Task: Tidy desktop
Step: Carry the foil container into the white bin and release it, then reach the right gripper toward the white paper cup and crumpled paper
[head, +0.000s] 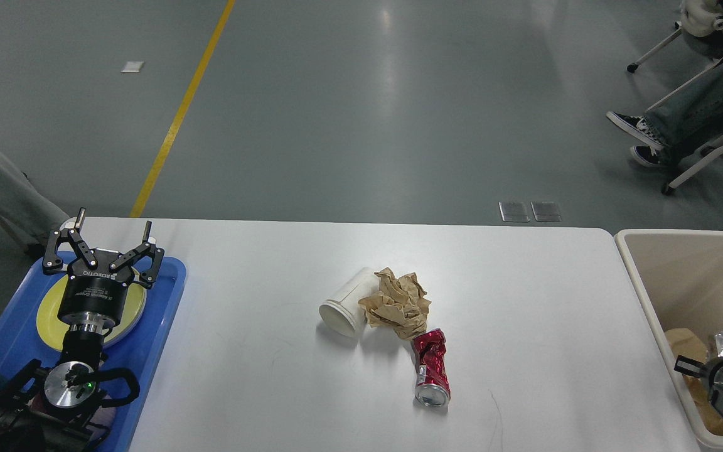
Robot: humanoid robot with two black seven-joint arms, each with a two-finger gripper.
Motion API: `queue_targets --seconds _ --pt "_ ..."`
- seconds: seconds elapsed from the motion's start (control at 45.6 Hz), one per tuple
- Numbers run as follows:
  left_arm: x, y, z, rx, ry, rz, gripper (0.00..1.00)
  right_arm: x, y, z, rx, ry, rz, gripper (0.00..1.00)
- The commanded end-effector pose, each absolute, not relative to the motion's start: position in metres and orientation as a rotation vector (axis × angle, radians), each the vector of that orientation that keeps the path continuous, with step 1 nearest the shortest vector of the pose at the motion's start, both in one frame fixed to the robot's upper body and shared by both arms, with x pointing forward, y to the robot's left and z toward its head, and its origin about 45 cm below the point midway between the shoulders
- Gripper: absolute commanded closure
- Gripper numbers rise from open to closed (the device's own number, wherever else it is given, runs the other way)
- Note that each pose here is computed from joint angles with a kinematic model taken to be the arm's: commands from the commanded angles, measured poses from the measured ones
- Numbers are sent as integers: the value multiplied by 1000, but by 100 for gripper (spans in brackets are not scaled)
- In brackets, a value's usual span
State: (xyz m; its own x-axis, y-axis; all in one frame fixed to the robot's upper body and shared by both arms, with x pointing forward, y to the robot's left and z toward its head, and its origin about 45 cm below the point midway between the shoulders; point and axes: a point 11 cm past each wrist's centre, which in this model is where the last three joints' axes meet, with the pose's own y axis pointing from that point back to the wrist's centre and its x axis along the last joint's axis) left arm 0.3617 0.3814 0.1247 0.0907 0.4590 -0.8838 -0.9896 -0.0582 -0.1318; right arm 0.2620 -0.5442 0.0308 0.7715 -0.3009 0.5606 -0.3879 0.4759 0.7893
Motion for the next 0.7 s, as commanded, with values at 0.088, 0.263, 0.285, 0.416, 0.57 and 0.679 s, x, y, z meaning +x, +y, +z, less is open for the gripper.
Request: queue_targets --seconds 0.088,0.263,0.285,0.416,0.57,0.679 --pt "362 381 125 -966 732 1375 4 266 -546 34 1085 -761 103 22" --pt "362 381 125 -966 732 1375 4 265 -546 33 1085 -765 114 0" --pt "362 381 125 -966 732 1375 4 265 -547 34 1082 -766 113 0" --pt "362 381 125 -966 732 1375 4 263 -547 34 1082 -762 107 0" --pt "362 381 125 -966 732 1375 4 264 -547 35 1084 -763 101 0" --pt "362 381 125 -966 732 1375 4 260 -546 34 1100 -741 73 0"
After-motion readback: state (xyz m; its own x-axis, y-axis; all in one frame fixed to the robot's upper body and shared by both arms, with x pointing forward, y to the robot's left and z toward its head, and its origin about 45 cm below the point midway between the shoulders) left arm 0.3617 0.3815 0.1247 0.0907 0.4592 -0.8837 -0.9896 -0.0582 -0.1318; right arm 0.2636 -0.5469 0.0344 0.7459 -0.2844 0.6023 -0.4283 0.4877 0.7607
